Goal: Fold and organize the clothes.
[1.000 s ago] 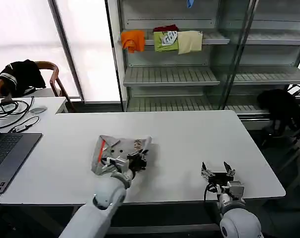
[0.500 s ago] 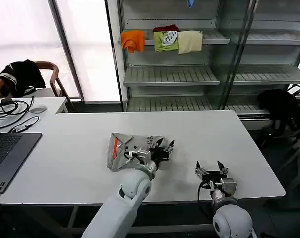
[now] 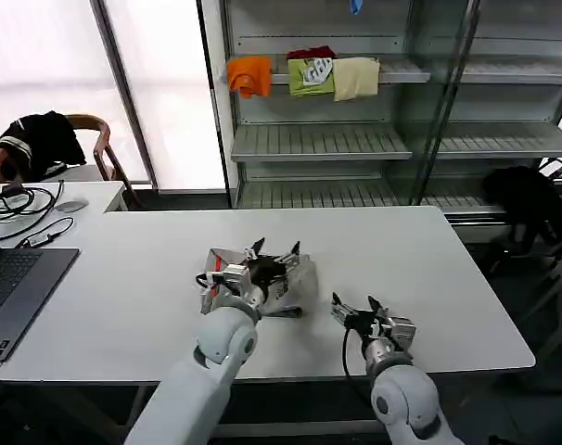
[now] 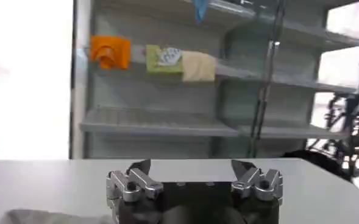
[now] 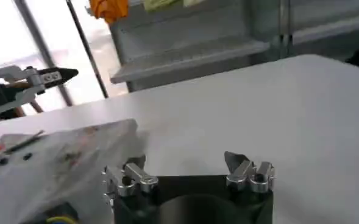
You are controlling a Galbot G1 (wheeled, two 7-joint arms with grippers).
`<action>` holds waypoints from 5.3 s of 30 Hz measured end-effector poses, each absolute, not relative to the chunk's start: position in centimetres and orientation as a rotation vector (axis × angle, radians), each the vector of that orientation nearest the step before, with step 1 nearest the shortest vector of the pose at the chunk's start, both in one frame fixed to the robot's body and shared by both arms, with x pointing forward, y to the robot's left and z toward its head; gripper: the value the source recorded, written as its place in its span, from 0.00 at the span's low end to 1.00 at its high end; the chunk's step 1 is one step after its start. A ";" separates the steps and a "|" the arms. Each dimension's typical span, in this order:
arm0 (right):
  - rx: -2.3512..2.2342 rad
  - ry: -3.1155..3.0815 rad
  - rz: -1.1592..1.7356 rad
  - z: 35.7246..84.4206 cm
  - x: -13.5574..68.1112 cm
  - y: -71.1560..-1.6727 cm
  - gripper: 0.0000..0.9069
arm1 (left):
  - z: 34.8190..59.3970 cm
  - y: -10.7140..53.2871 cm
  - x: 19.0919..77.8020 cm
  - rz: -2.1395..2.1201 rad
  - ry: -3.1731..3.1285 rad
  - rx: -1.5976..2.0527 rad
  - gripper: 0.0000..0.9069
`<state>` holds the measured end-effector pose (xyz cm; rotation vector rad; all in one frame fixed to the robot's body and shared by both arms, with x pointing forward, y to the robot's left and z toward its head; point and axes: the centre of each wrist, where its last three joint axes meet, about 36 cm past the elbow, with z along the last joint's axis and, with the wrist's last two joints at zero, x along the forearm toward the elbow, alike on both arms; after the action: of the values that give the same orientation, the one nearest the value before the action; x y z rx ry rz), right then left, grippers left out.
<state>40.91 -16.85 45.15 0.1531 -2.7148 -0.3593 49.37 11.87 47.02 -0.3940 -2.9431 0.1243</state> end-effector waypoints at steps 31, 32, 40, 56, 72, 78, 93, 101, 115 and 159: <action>0.255 -2.530 -0.632 45.3 43.9 -12.2 0.00 | 46.4 18.2 46.4 0.018 -2.939 -0.174 1.00; 0.254 -2.532 -0.631 45.4 43.9 -12.5 0.00 | 46.3 18.2 46.3 0.017 -2.938 -0.173 1.00; 0.243 -2.540 -0.606 45.3 43.6 -14.5 0.00 | 46.3 18.1 46.1 0.018 -2.938 -0.168 1.00; 0.156 -2.574 -0.515 45.2 43.0 -20.9 0.00 | 45.6 17.2 45.2 0.028 -2.930 -0.174 1.00; 0.031 -2.647 -0.421 46.4 40.0 -25.5 1.00 | 46.2 16.8 45.3 0.026 -2.949 -0.205 1.00; -0.021 -2.723 -0.328 47.8 39.3 -26.8 1.00 | 46.4 16.8 44.8 0.036 -2.954 -0.204 1.00; 0.100 -2.913 -0.132 50.4 40.1 -23.4 1.00 | 46.1 16.7 42.4 0.062 -2.952 -0.201 1.00; 0.180 -2.898 -0.156 48.5 42.0 -19.8 1.00 | 45.5 16.9 41.4 0.069 -2.936 -0.190 1.00; 0.144 -2.816 -0.168 43.9 43.4 -17.2 1.00 | 44.8 17.1 40.7 0.065 -2.917 -0.189 1.00; 0.098 -2.984 0.122 46.0 45.2 -15.7 1.00 | 44.1 16.2 40.1 0.079 -2.898 -0.229 1.00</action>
<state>45.18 -15.72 45.95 0.0983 -2.9837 0.1220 40.13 16.22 44.12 -0.2294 -2.8977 0.0793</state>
